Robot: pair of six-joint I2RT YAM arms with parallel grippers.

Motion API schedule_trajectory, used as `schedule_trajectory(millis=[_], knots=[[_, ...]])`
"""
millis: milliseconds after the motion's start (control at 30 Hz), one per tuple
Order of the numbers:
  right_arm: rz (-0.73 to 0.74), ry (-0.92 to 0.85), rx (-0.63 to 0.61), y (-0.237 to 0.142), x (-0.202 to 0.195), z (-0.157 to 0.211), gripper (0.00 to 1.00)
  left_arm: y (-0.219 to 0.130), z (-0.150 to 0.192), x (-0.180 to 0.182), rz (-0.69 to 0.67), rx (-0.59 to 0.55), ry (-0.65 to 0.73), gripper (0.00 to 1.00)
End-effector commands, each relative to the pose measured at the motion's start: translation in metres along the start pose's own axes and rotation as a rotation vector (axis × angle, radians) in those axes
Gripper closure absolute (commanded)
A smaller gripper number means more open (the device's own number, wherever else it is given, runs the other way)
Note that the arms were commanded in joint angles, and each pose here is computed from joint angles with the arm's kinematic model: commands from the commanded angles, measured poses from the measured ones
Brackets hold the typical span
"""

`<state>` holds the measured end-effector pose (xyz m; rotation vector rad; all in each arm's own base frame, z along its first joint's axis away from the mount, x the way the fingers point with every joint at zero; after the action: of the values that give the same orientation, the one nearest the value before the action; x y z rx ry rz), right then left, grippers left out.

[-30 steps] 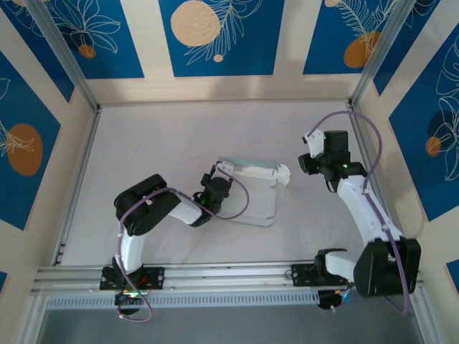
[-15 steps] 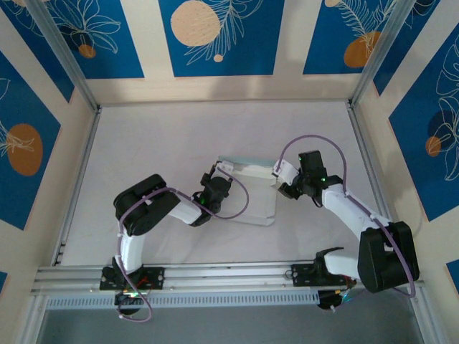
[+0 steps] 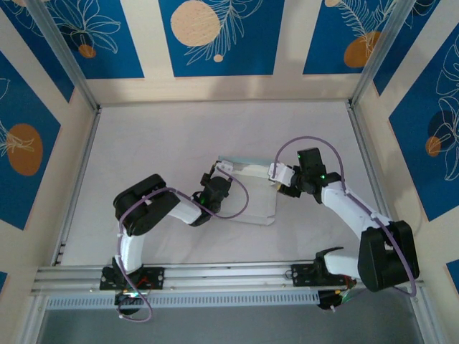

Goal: Fold the paper box

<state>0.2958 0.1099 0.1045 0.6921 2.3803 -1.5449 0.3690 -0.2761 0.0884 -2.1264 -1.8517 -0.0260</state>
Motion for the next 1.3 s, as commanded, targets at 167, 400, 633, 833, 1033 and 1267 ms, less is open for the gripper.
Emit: schedule_trajectory(millis=[167, 400, 633, 833, 1033, 1267], knots=[[0.135, -0.199, 0.117, 0.013, -0.038, 0.007, 0.64, 0.001, 0.023, 0.005, 0.008, 0.077, 0.059, 1.00], [0.256, -0.118, 0.156, 0.012, -0.073, 0.019, 0.79, 0.002, 0.025, 0.006, 0.010, 0.083, 0.045, 1.00], [0.242, -0.104, 0.139, 0.018, -0.076, 0.022, 0.78, 0.002, 0.027, 0.007, 0.008, 0.085, 0.048, 1.00], [0.242, -0.111, 0.112, 0.020, -0.078, 0.024, 0.72, 0.003, 0.027, 0.009, 0.002, 0.086, 0.046, 1.00], [0.194, -0.093, 0.019, 0.020, -0.070, 0.005, 0.60, 0.003, 0.027, 0.007, 0.012, 0.087, 0.042, 1.00], [0.140, -0.106, -0.047, 0.022, -0.054, -0.021, 0.58, 0.003, 0.027, 0.004, 0.027, 0.088, 0.034, 1.00]])
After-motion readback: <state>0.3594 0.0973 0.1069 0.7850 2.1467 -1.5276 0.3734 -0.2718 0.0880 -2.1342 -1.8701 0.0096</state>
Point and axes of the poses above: each hand's point on the last joint's axis, 136 mm out from that joint toward the fingers, its own y axis out along the fingers, its own x axis along the line the jaws close on, z = x × y, the point moved 1 cm from there along -y, back along the fingers, and after that the axes turned 4 degrees about -y, right-handed, at the moved point
